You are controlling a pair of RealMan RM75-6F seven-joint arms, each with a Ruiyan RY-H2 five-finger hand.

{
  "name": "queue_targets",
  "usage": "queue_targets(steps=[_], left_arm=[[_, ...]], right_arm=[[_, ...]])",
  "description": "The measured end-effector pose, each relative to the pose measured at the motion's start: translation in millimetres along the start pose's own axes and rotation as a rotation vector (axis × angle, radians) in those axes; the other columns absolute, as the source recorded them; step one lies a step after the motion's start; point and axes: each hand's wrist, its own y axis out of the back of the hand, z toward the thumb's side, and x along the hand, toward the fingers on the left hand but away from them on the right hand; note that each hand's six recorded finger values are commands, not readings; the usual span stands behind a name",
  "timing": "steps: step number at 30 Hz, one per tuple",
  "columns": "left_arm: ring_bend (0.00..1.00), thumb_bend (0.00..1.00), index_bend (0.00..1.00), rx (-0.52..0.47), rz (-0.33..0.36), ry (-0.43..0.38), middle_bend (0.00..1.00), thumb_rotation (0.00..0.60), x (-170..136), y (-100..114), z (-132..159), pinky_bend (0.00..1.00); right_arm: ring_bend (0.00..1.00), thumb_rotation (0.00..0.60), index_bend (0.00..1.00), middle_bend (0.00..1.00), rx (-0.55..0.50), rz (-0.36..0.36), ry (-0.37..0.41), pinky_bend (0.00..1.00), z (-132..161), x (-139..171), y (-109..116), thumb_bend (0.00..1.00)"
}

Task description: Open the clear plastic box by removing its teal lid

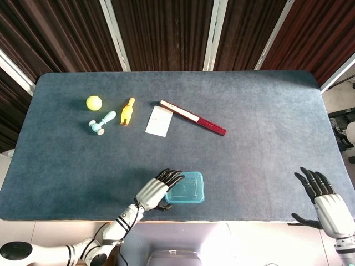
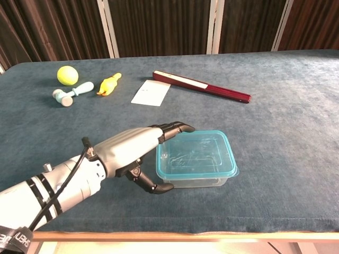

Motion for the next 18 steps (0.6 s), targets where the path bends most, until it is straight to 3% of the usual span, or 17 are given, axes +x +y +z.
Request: queue_targets(steps=[12,18], left_arm=[[0.00,0.37,0.00,-0.004,0.019,0.012,0.01,0.600,5.6,-1.9,3.4,0.04],[0.00,0.37,0.02,0.008,0.003,0.019,0.05,0.600,8.2,-7.4,2.4,0.06]], right_arm=[[0.00,0.600,0.00,0.00,-0.004,0.007,0.007,0.00,0.7,-0.1,-0.5,0.24],[0.00,0.600,0.00,0.00,-0.005,0.012,0.010,0.00,1.2,0.4,-1.2,0.24]])
